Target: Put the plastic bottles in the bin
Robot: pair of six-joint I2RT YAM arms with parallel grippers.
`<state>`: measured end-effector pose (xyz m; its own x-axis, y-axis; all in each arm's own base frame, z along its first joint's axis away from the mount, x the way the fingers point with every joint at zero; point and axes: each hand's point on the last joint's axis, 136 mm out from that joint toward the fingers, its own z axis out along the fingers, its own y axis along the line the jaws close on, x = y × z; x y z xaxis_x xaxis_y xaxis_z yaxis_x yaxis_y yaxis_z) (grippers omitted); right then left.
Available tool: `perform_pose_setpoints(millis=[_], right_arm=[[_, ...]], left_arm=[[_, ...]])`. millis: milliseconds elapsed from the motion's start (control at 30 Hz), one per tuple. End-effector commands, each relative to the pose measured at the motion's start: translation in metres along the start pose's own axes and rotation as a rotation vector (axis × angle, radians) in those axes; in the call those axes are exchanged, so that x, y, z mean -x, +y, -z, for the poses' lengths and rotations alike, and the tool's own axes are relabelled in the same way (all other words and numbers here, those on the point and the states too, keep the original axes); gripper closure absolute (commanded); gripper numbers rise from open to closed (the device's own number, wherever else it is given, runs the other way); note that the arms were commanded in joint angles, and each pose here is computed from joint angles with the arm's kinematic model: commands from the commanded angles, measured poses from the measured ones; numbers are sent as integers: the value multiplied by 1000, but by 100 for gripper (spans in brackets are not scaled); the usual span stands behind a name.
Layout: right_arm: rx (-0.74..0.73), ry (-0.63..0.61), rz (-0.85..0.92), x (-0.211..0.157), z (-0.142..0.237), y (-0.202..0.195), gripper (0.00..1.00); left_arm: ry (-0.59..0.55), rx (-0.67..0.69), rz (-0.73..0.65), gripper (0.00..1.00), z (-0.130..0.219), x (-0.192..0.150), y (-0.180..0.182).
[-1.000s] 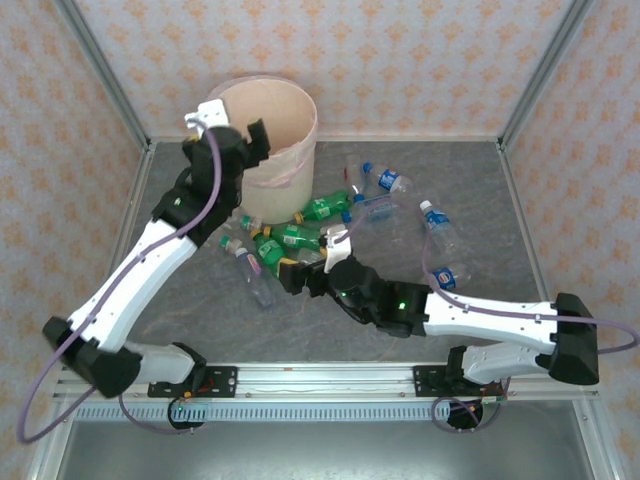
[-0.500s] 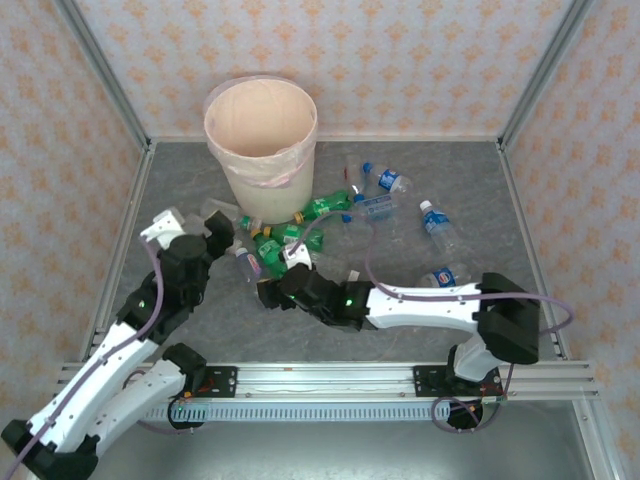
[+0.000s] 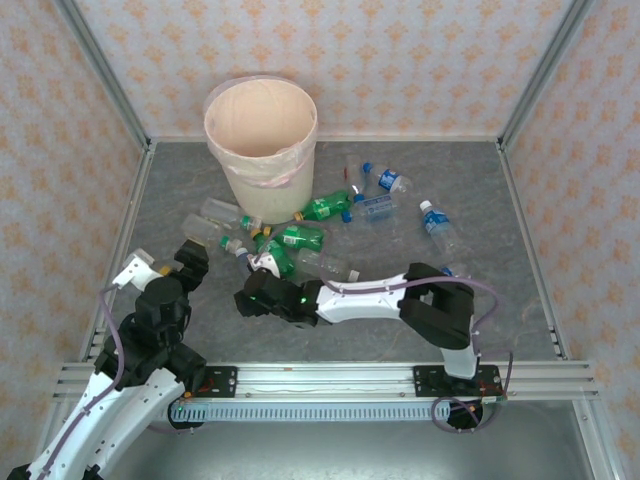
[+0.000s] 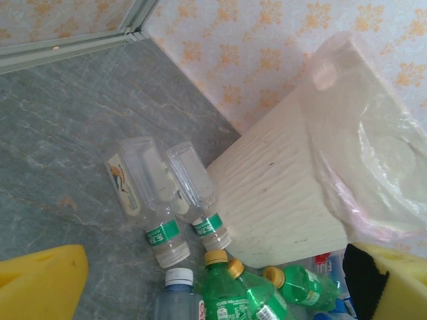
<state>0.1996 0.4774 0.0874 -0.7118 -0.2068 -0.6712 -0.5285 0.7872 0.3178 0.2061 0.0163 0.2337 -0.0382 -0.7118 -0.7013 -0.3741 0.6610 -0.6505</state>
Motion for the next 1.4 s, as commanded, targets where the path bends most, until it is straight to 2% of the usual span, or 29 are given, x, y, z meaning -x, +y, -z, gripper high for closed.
perform_pose_setpoints(millis=[0,367,1033,1367], right_arm=[[-53,45,17,-13,-13,-5,26],[-121,86,-5,-19,-38,-22,27],[-114,-21,-192,32,-42,3,13],[-216,39,-266,7,-62,-30,14]], left_arm=[[-10,48,-24,1,2,2,12],[12,38,-21,1,2,-3,10],[8,46,-29,1,2,-1,11],[9,42,-22,1,2,-3,12]])
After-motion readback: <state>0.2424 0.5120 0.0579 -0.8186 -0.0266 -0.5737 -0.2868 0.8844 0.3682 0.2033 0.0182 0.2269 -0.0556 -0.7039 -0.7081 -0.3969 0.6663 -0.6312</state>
